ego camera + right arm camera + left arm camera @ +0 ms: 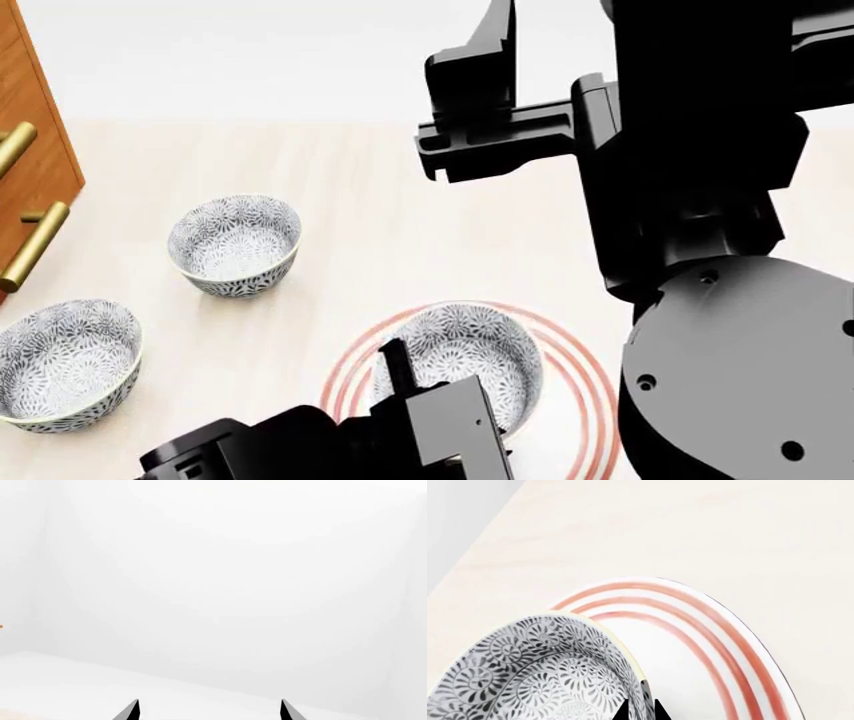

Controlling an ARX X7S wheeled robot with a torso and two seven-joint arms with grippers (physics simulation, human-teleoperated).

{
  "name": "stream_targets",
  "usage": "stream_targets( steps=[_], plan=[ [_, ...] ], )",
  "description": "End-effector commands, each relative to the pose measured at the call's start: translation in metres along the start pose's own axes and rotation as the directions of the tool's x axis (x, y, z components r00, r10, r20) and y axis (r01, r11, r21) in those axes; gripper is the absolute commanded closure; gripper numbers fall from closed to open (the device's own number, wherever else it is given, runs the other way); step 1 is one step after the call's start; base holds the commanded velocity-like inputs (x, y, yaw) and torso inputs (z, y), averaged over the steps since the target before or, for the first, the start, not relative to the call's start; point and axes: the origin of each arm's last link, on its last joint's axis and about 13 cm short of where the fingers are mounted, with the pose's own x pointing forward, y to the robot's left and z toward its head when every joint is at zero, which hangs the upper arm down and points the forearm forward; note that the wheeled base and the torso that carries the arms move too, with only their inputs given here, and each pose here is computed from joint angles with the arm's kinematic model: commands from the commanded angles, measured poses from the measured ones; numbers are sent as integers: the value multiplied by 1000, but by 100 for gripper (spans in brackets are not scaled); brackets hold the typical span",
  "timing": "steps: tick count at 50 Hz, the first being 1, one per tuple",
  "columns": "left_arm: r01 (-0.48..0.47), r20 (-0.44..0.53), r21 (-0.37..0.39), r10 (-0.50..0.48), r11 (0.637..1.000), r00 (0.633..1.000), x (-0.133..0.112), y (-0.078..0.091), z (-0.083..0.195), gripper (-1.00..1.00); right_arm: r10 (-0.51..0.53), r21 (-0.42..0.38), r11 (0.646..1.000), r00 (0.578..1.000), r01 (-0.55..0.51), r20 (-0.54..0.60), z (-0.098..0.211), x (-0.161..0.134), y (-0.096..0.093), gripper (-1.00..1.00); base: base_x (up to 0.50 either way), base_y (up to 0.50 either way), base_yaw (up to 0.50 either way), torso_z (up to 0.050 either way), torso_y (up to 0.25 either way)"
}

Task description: Put the bowl at the front on the plate.

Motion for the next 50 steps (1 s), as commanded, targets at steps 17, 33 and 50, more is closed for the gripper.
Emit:
stream_targets(
  steps=[17,33,50],
  plan=[
    [-23,8,-10,23,1000,1000,1,1,-2,100,-2,4,1000,1000,2,-1,-1,0,0,-100,0,0,0,0,1],
    [-35,7,10,35,999,999,2,0,-4,-100,0,6,1000,1000,0,-5,-4,1,1,-100,0,0,0,0,0],
    [-51,13,8,51,999,999,-1,3,-3,-100,-3,9,1000,1000,3,-6,-4,-1,-1,-100,0,0,0,0,0]
  ],
)
